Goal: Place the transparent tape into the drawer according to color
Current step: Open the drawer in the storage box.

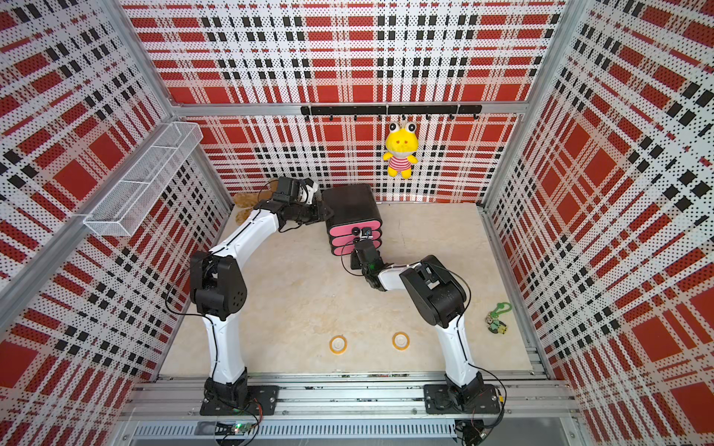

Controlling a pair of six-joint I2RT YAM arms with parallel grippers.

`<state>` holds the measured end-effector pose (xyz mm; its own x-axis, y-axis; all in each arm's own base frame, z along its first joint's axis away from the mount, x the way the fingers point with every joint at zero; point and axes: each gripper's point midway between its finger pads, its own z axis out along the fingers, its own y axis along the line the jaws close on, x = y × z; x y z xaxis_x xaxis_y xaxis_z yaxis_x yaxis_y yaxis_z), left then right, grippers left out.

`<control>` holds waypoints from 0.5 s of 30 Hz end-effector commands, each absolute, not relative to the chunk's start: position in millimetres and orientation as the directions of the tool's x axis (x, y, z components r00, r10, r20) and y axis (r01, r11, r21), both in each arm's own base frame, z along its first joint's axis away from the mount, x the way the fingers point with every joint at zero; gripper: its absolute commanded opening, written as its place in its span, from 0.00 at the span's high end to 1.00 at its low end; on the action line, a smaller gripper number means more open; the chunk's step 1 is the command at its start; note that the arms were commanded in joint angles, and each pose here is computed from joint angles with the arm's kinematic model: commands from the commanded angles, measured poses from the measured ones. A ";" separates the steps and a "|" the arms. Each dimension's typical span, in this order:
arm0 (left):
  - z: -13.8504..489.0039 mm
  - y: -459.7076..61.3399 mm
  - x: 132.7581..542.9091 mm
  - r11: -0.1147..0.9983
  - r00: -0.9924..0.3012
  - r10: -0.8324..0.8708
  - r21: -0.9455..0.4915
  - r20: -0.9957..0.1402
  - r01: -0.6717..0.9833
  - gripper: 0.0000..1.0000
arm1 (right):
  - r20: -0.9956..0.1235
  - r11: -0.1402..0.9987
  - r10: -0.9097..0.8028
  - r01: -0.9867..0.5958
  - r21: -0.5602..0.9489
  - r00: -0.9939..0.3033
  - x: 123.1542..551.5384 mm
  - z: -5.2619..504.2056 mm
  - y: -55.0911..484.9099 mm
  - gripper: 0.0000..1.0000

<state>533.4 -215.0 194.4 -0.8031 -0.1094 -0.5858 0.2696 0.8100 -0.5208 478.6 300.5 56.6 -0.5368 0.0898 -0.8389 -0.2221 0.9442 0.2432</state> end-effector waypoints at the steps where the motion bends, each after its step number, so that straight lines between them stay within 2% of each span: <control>1: 131.5 -212.8 512.3 0.839 -0.898 -0.058 -0.510 -0.435 0.193 0.50 | -0.848 0.943 0.016 -0.273 0.189 -0.530 476.1 54.1 309.3 0.75; 15: 134.7 -212.9 514.3 0.839 -0.894 -0.060 -0.508 -0.443 0.196 0.50 | -0.850 0.944 0.019 -0.270 0.188 -0.526 458.2 61.4 296.4 0.79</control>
<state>533.6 -215.4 194.6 -0.8023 -0.1072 -0.5871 0.2728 0.8091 -0.5206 468.0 296.5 55.9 -0.5319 0.0685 -0.8440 -0.2412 0.9432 0.2286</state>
